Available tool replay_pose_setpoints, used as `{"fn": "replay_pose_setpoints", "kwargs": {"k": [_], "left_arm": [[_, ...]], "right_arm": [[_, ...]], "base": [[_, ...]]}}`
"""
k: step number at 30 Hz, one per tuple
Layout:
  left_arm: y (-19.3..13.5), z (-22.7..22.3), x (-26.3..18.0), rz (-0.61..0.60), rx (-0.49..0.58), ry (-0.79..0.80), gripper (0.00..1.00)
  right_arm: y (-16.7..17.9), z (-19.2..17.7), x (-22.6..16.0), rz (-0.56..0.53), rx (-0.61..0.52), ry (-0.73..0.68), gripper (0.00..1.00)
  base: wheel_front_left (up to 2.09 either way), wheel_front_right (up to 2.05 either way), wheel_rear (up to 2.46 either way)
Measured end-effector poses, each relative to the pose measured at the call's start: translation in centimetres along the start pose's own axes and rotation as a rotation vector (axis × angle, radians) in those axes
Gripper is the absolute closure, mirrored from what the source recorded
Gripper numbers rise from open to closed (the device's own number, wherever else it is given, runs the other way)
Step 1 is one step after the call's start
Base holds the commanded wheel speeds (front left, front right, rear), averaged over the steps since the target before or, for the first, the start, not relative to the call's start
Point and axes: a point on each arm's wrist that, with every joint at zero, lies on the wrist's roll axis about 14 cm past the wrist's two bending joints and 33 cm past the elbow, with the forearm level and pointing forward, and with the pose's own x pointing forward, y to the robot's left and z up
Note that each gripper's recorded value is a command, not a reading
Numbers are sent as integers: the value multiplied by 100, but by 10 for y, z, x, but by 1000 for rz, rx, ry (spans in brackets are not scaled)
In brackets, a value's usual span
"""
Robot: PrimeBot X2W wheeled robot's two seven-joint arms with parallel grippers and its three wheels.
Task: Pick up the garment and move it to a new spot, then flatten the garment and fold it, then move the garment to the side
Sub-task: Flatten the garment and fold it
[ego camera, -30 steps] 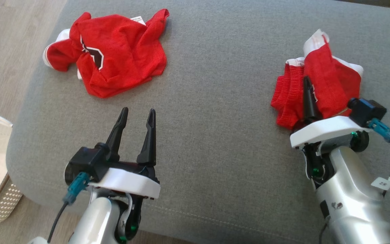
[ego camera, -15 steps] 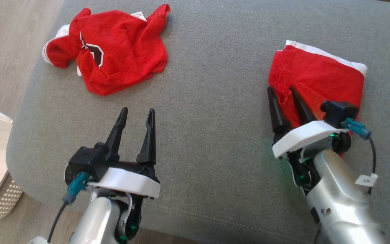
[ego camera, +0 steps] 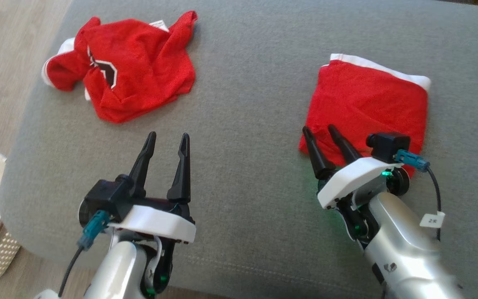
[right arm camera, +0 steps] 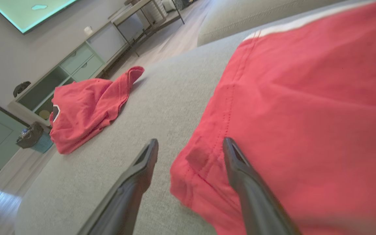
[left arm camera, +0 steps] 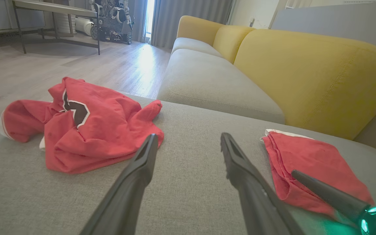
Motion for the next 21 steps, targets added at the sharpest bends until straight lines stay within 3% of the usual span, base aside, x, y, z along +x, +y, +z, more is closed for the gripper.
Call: {"fn": "replay_pose_setpoints", "kwargs": {"k": [7,12,21], "left_arm": [[-13,12,2,-45,2,-39,0],[-24,25,-2,-76,-21,-78,0],[-44,31,2,-135,-44,-100,0]], "right_arm": [[-6,49,-19,-29,-29,-181,0],[-43,114,-65,-143,-229,-378,0],[-80,121,-138,-354,-367,-479,0]], "base": [[0,0,0],[0,0,0],[0,0,0]]}}
